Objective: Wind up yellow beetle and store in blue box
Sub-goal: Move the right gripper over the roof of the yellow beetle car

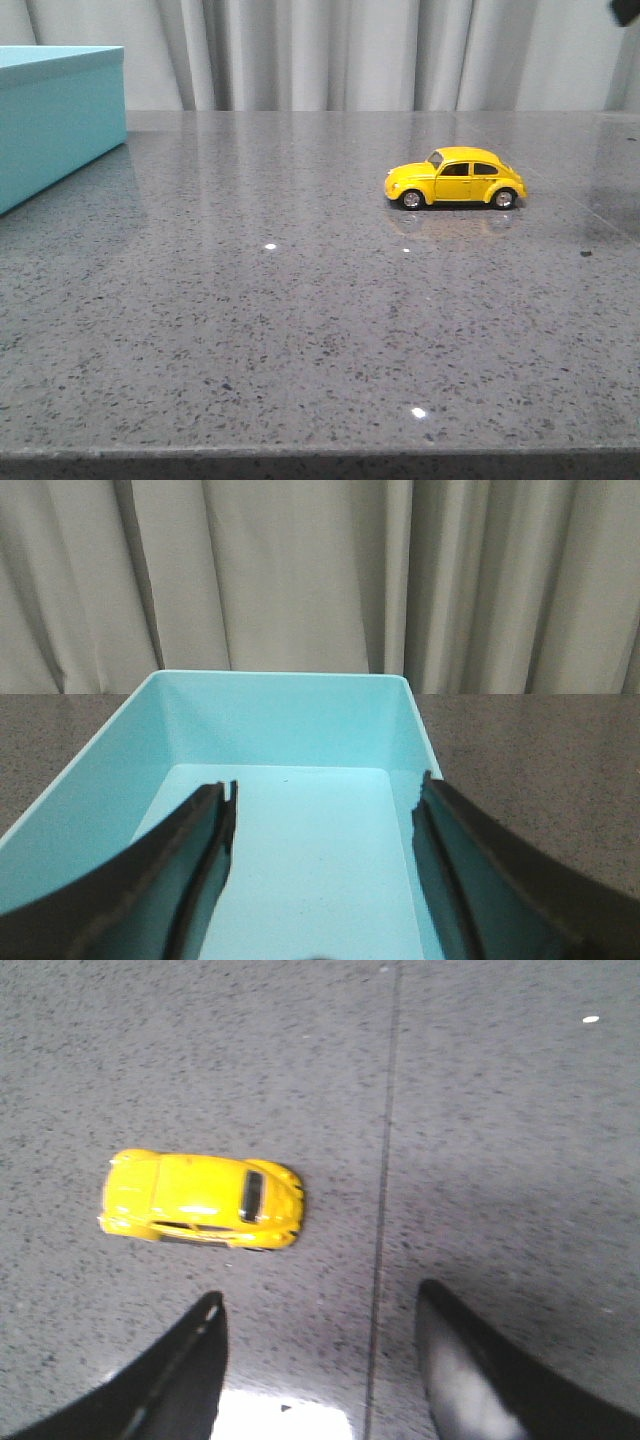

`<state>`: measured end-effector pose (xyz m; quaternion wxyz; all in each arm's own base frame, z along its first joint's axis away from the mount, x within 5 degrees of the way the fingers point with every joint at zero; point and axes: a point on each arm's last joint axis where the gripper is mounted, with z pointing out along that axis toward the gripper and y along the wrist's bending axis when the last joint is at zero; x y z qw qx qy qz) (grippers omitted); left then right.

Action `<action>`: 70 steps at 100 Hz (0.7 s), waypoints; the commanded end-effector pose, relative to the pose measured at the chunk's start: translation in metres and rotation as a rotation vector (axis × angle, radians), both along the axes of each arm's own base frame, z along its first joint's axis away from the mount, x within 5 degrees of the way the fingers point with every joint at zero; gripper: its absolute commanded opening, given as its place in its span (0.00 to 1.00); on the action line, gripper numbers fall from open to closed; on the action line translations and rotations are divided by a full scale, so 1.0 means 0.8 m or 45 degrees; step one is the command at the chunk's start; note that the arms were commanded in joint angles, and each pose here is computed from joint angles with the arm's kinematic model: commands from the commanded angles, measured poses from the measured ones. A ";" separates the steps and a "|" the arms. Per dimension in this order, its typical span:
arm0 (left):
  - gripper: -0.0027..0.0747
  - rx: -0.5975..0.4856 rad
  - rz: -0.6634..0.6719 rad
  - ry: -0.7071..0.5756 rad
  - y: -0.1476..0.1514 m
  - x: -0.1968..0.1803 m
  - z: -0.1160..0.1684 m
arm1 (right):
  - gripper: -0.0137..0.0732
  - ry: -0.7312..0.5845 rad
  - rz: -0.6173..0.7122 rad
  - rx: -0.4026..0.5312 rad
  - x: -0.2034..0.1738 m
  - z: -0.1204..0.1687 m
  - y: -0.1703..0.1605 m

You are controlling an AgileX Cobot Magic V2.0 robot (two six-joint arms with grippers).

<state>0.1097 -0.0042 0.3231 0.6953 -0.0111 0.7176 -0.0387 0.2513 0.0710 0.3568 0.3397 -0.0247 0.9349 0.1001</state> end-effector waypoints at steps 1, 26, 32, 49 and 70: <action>0.54 -0.032 0.003 -0.135 0.000 0.001 0.025 | 0.73 -0.062 0.014 0.052 0.014 0.022 0.011; 0.54 -0.032 0.003 -0.140 0.000 0.001 0.028 | 0.73 0.089 0.005 0.089 0.057 0.016 0.049; 0.54 -0.032 0.003 -0.140 0.000 0.001 0.028 | 0.73 0.125 -0.001 0.096 0.066 0.012 0.058; 0.54 -0.032 0.003 -0.140 0.000 0.001 0.028 | 0.73 0.234 -0.015 0.096 0.089 -0.004 0.082; 0.54 -0.032 0.003 -0.140 0.000 0.001 0.028 | 0.73 0.352 -0.049 0.064 0.110 -0.027 0.097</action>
